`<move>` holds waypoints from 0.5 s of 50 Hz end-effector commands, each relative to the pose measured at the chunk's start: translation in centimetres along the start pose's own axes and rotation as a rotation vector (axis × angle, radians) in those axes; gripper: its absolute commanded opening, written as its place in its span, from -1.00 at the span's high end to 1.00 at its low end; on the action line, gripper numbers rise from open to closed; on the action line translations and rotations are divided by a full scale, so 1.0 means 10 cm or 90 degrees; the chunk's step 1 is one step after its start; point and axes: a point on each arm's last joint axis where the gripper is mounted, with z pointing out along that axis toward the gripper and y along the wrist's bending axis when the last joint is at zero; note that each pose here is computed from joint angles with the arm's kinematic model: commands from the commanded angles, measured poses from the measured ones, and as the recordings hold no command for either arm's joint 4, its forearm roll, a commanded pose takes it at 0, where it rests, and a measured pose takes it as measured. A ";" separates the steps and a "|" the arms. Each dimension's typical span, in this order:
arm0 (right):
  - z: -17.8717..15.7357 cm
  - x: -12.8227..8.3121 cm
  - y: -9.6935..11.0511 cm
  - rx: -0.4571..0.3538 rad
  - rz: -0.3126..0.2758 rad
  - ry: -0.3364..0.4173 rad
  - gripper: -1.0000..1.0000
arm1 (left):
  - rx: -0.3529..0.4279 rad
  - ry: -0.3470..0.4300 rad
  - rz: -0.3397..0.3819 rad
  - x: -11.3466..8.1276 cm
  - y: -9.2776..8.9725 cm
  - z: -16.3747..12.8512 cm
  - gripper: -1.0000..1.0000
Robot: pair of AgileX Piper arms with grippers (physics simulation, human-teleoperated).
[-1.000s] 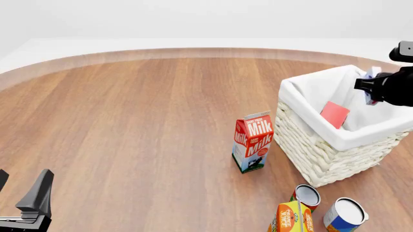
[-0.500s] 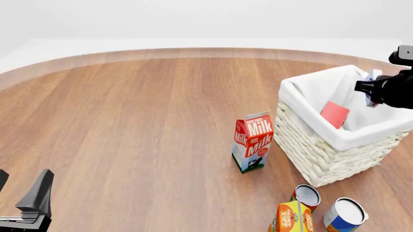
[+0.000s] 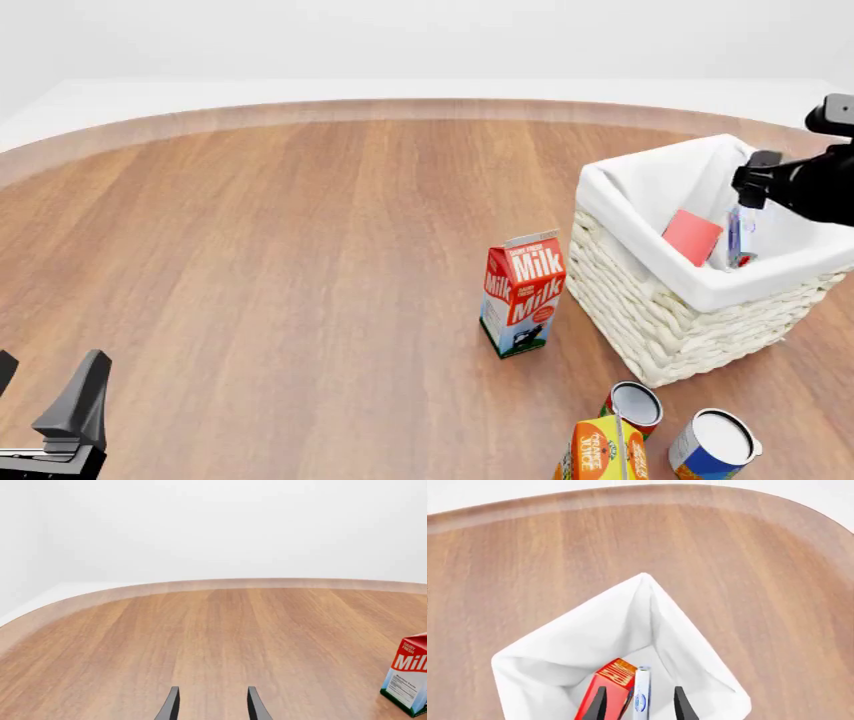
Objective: Pick up the cream cheese box and the butter, and put them in the basket.
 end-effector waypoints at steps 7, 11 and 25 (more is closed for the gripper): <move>-0.07 -0.01 0.04 -0.008 -0.005 -0.011 -1.00 | 0.000 0.000 0.000 0.00 0.00 0.00 -1.00; -0.11 -0.02 0.07 -0.014 -0.012 -0.013 -1.00 | 0.000 0.000 0.000 0.00 0.00 0.00 -1.00; -0.28 -0.07 0.14 -0.028 -0.030 -0.022 -1.00 | 0.000 0.000 0.000 0.00 0.00 0.00 -1.00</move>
